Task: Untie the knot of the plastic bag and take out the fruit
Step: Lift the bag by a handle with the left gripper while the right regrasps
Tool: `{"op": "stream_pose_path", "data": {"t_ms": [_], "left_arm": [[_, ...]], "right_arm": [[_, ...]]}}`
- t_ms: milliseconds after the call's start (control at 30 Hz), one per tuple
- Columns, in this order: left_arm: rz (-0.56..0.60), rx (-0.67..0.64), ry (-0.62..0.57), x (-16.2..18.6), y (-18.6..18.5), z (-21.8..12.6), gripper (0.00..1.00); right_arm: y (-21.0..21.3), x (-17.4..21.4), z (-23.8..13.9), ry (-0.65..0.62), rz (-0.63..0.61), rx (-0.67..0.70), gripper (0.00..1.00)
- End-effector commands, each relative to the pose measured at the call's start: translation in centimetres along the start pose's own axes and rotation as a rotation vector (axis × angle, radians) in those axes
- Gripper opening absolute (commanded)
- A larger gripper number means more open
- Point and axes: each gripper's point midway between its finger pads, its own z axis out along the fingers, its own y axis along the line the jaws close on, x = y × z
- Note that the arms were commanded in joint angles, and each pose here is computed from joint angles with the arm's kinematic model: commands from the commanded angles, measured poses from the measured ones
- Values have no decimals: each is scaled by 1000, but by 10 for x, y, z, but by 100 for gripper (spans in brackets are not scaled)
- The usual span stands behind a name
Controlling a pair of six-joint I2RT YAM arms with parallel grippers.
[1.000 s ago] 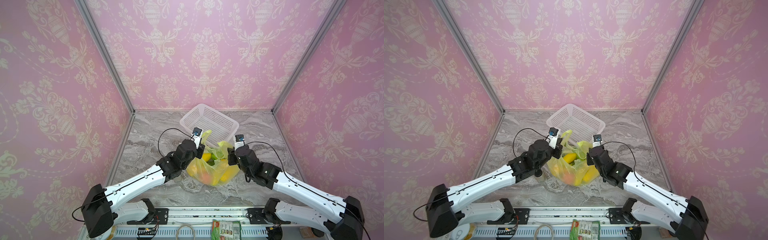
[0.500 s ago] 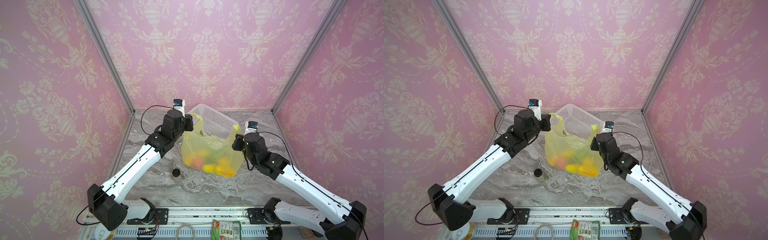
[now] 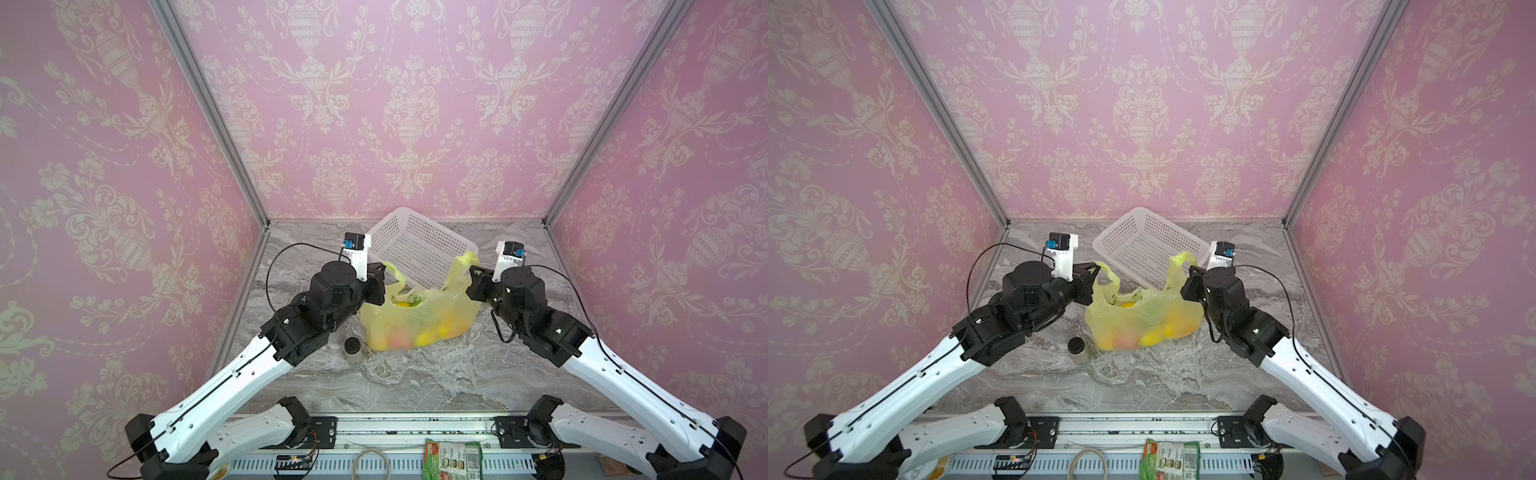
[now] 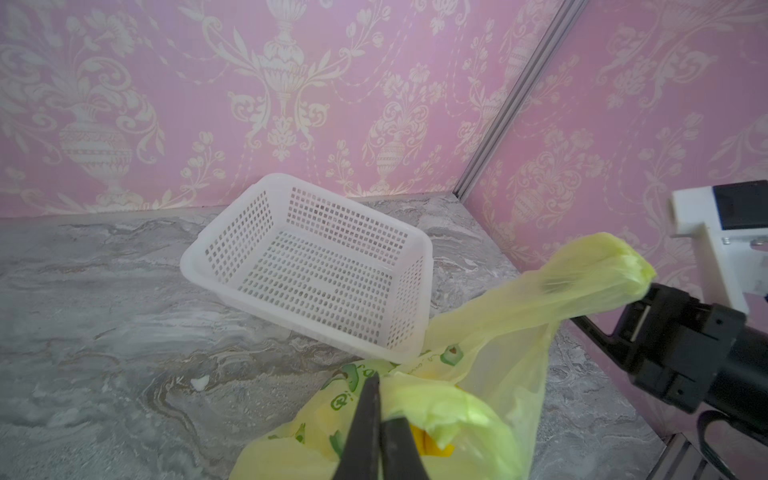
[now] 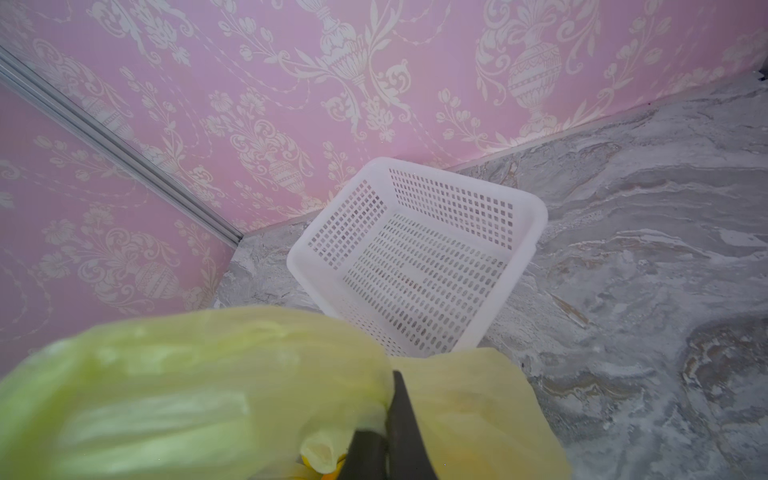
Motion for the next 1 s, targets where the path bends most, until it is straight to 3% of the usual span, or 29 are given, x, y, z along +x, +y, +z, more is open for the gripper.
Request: {"op": "stream_pose_path", "data": {"t_ms": [0, 100, 167, 200, 267, 367, 500, 633, 767, 967], "left_arm": [[-26, -146, 22, 30, 36, 2, 3], [-9, -157, 39, 35, 39, 3, 27], [5, -156, 36, 26, 35, -1, 49], [15, -157, 27, 16, 33, -4, 62], [46, -183, 8, -5, 32, -14, 75], [85, -232, -50, -48, 32, -36, 82], [122, -185, -111, -95, 13, -58, 87], [173, -162, -32, -125, -11, -51, 89], [181, -92, 71, -119, -33, -30, 86], [223, -185, 115, -79, -6, -16, 89]], "right_arm": [[-19, 28, -3, 40, 81, 3, 0], [-40, 46, -9, 53, 88, 42, 4], [-49, 48, -16, 50, 86, 66, 10], [-51, 48, -20, 49, 86, 69, 16], [-52, 46, -27, 46, 84, 59, 32], [-54, 41, -41, 29, 81, 37, 60], [-56, 31, -59, 6, 47, 19, 74], [-55, 19, -76, -20, 19, -3, 82], [-40, 10, -83, -35, -12, -76, 98], [2, 18, -59, 90, -93, -188, 100]]}}
